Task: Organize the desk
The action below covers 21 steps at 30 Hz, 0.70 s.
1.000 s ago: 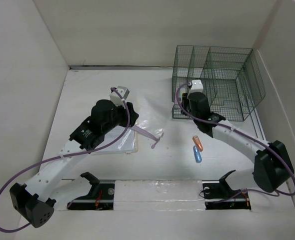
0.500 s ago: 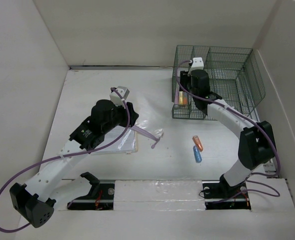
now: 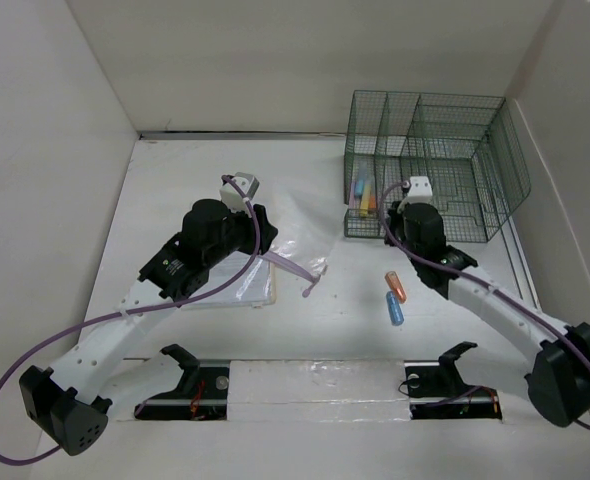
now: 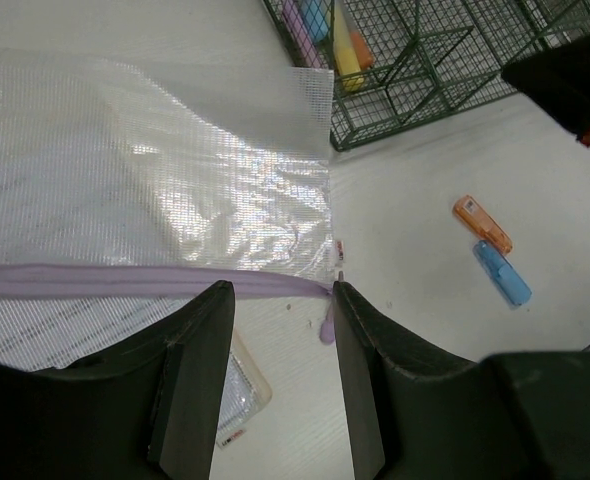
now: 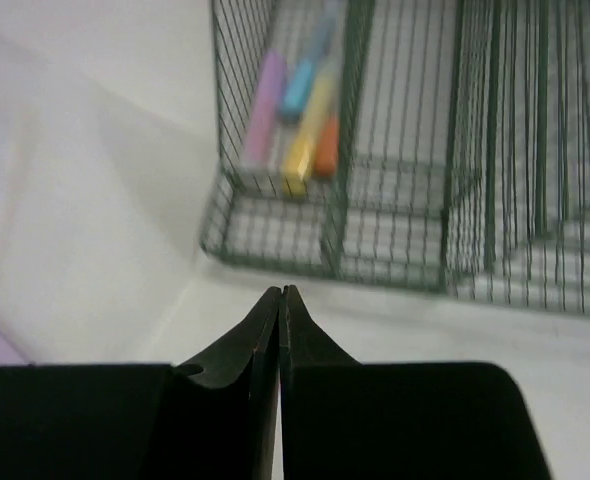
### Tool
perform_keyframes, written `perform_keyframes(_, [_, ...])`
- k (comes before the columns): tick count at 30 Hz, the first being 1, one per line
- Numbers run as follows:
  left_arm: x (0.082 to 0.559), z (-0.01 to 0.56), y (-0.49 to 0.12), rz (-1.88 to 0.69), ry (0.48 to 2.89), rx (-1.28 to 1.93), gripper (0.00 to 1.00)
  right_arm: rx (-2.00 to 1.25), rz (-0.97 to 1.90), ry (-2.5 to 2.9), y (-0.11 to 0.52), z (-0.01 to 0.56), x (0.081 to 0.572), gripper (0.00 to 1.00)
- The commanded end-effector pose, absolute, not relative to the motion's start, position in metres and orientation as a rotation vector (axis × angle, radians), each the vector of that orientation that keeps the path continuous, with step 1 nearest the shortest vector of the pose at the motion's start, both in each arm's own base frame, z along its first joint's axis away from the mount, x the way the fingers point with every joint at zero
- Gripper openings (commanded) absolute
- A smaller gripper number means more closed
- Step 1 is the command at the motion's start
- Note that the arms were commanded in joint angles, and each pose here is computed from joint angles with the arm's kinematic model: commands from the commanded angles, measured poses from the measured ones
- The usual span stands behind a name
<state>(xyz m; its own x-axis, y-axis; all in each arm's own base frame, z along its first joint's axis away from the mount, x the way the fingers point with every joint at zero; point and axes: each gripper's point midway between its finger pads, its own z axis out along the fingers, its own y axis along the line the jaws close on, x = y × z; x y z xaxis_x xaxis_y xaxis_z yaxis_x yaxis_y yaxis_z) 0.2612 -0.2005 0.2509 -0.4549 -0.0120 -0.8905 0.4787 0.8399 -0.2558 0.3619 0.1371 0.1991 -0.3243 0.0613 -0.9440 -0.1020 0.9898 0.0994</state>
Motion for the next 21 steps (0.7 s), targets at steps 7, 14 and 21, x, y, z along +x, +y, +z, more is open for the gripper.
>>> perform_keyframes(7, [0.255, 0.269, -0.203, -0.64, 1.899, 0.36, 0.4, 0.104, 0.208, 2.216, 0.103, 0.1, 0.263, 0.57])
perform_keyframes(14, [0.251, 0.275, -0.203, -0.661, 1.879, 0.369, 0.4, 0.029, 0.153, 2.313, 0.098, 0.089, 0.28, 0.63])
perform_keyframes(21, [0.25, 0.276, -0.203, -0.663, 1.875, 0.368, 0.4, -0.078, 0.179, 2.398, 0.111, 0.065, 0.287, 0.53])
